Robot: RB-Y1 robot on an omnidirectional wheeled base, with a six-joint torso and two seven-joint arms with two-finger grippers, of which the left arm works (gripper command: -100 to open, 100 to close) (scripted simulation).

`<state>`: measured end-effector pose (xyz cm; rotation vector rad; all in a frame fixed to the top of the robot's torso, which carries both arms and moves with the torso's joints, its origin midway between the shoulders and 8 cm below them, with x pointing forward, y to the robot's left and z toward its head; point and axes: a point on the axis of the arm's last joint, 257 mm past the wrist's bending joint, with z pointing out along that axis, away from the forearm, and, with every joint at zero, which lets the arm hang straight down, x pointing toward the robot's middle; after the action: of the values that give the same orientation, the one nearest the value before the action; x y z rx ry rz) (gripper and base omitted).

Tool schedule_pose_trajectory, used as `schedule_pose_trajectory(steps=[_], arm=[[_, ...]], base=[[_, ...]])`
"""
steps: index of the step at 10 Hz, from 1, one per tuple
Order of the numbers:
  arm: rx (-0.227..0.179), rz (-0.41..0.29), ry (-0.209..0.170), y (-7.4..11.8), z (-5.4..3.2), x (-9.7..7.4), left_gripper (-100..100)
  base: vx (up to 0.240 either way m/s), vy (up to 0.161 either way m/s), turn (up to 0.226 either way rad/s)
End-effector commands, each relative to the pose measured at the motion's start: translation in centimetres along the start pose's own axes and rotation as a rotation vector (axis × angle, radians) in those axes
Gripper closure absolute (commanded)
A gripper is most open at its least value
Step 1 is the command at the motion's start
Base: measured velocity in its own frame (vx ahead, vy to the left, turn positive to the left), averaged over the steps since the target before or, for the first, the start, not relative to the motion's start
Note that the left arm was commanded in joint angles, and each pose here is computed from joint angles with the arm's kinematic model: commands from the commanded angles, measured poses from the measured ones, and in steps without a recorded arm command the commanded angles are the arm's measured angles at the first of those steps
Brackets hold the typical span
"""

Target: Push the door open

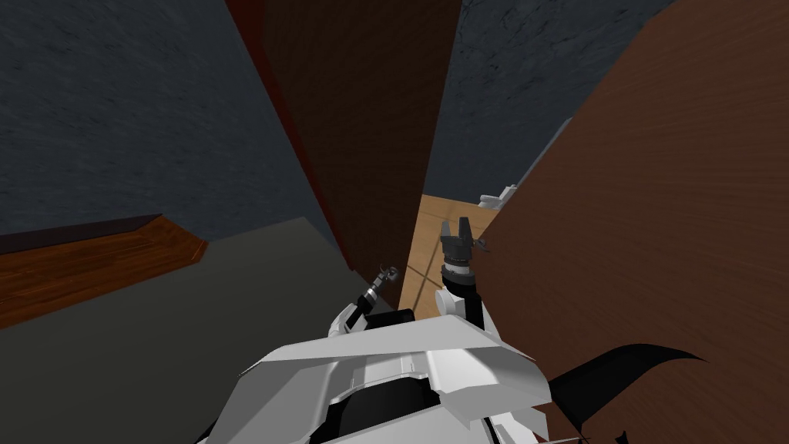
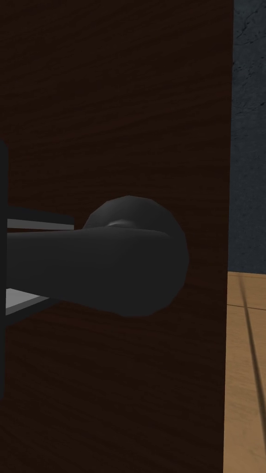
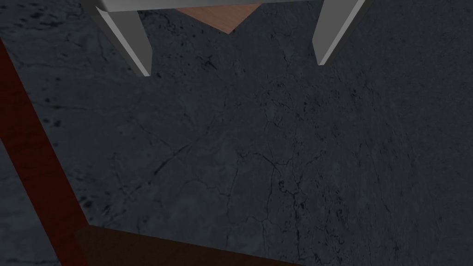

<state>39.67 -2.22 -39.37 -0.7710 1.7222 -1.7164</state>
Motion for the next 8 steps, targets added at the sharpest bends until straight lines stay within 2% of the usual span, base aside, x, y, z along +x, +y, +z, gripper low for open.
schedule_pose_trajectory(steps=[1, 6, 8], arm=[[0.003, 0.007, -0.017, -0.2, 0.01, -0.9, 100], [-0.005, 0.023, -0.089, 0.0, -0.66, -4.1, 100], [-0.006, 0.024, -0.101, 0.0, -0.75, -4.6, 100]], base=[[0.070, -0.153, 0.044], [0.099, -0.153, 0.028], [0.092, -0.141, 0.038]])
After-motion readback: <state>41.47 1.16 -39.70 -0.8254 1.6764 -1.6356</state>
